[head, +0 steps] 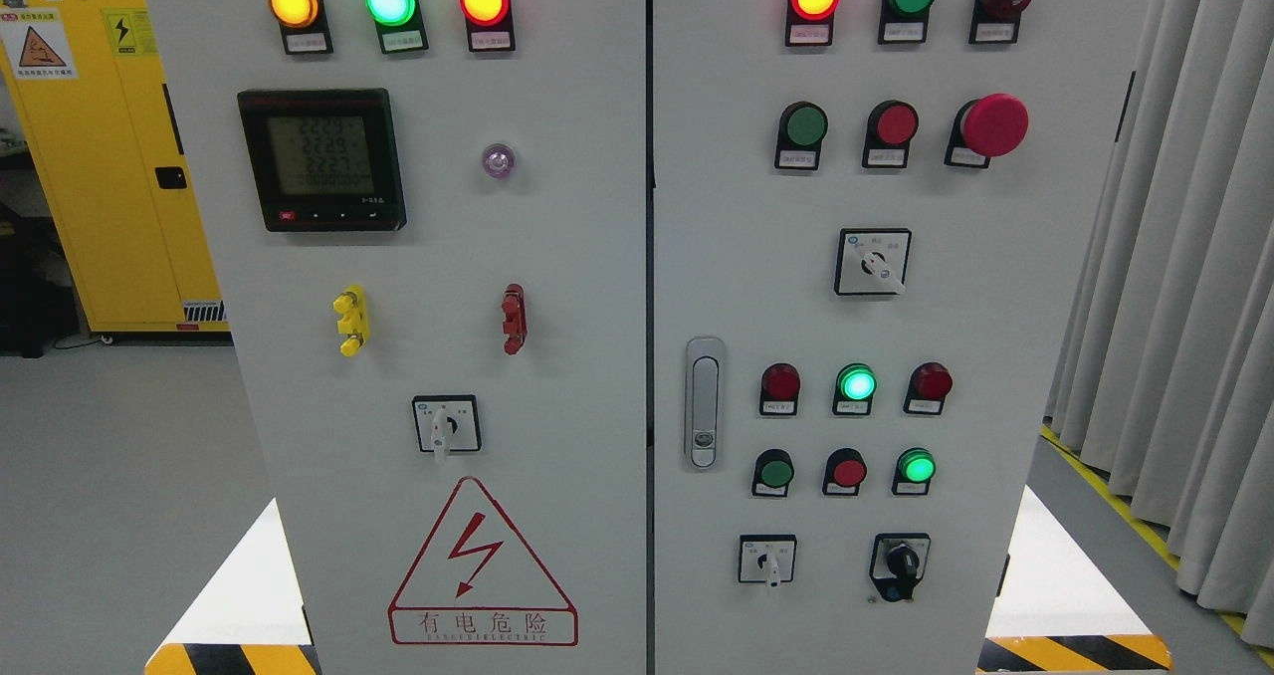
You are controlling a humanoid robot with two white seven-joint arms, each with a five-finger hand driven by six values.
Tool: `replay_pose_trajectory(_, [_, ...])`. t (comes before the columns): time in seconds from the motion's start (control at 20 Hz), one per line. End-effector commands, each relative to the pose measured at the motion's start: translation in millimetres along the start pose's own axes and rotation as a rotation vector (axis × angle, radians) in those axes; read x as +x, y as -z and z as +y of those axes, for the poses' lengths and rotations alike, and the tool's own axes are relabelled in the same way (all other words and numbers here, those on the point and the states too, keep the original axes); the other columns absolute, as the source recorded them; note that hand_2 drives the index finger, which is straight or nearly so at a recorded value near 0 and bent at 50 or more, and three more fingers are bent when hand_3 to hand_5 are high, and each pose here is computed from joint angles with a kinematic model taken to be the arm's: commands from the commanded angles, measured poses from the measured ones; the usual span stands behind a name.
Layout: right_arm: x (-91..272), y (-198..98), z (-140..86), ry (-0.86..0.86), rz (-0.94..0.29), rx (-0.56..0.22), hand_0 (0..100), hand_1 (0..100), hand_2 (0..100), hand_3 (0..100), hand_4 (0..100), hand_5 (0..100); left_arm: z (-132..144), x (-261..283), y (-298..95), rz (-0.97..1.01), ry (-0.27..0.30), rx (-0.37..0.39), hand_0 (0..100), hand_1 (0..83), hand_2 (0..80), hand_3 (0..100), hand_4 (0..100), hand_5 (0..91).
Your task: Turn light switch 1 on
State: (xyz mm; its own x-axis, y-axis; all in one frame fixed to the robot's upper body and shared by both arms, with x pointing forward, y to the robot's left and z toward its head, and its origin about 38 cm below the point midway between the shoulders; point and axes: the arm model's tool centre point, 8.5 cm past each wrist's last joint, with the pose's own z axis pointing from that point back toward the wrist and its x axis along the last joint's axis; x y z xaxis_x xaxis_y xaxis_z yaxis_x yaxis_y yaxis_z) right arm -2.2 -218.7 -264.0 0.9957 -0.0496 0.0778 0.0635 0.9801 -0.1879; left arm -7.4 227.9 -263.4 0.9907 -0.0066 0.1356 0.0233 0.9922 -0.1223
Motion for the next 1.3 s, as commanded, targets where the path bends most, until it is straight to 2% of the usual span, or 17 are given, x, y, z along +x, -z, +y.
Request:
replay_pose_trajectory(0.0, [0,0,0,0.0,0.0,0.0,0,50,4,0,0,0,-3,0,0,0.003,0.029,-0.009,28,17.0,0.0,0,0,0.0])
replay_pose_trajectory(0.2, [0,0,0,0.0,0.0,0.0,0,50,4,0,0,0,-2,1,0,0.002,0.036,-0.006,28,17.0,0.0,0,0,0.0])
replay_pose_trajectory(0.4, [0,0,0,0.0,0.0,0.0,0,50,4,0,0,0,1,8,1,-0.041,0.014,0.003,28,17.3,0.0,0,0,0.0])
replay_pose_trajectory(0.55, [0,0,0,0.0,0.0,0.0,0,50,4,0,0,0,9,40,1,-0.169,0.007,0.074,27,19.6,0.0,0,0,0.0])
replay_pose_trajectory(0.6, [0,0,0,0.0,0.0,-0.002,0,50,4,0,0,0,12,54,1,-0.213,0.01,0.098,27,20.6,0.0,6,3,0.0])
replay_pose_trajectory(0.65, [0,0,0,0.0,0.0,-0.002,0,50,4,0,0,0,14,67,-1,-0.257,0.01,0.121,27,21.8,0.0,15,17,0.0])
replay_pose_trajectory(0.75, [0,0,0,0.0,0.0,0.0,0,50,4,0,0,0,19,89,-7,-0.351,0.014,0.159,27,23.3,2.0,20,22,0.0])
replay_pose_trajectory(0.8, [0,0,0,0.0,0.0,-0.002,0,50,4,0,0,0,21,100,-12,-0.404,0.016,0.171,28,25.3,6.1,24,29,0.0])
replay_pose_trajectory(0.9, [0,0,0,0.0,0.0,0.0,0,50,4,0,0,0,23,125,-23,-0.502,0.02,0.195,29,27.7,10.2,27,33,1.7])
replay_pose_trajectory(0.95, [0,0,0,0.0,0.0,0.0,0,50,4,0,0,0,23,139,-29,-0.55,0.018,0.208,29,28.5,14.1,32,39,7.7])
replay_pose_trajectory(1.0, [0,0,0,0.0,0.0,0.0,0,50,4,0,0,0,25,151,-36,-0.598,0.011,0.226,30,29.4,14.5,33,40,9.2])
replay_pose_trajectory(1.05, [0,0,0,0.0,0.0,0.0,0,50,4,0,0,0,27,162,-45,-0.648,0.003,0.244,31,32.4,19.3,40,48,18.5])
replay_pose_trajectory(1.1, [0,0,0,0.0,0.0,0.0,0,50,4,0,0,0,27,174,-54,-0.697,0.003,0.254,32,36.3,25.2,49,58,33.4])
replay_pose_trajectory(1.15, [0,0,0,0.0,0.0,0.0,0,50,4,0,0,0,26,182,-64,-0.743,0.003,0.26,32,39.0,27.7,53,63,44.1])
replay_pose_trajectory(1.25, [0,0,0,0.0,0.0,0.0,0,50,4,0,0,0,23,195,-87,-0.837,0.004,0.267,26,45.5,34.9,61,71,58.4])
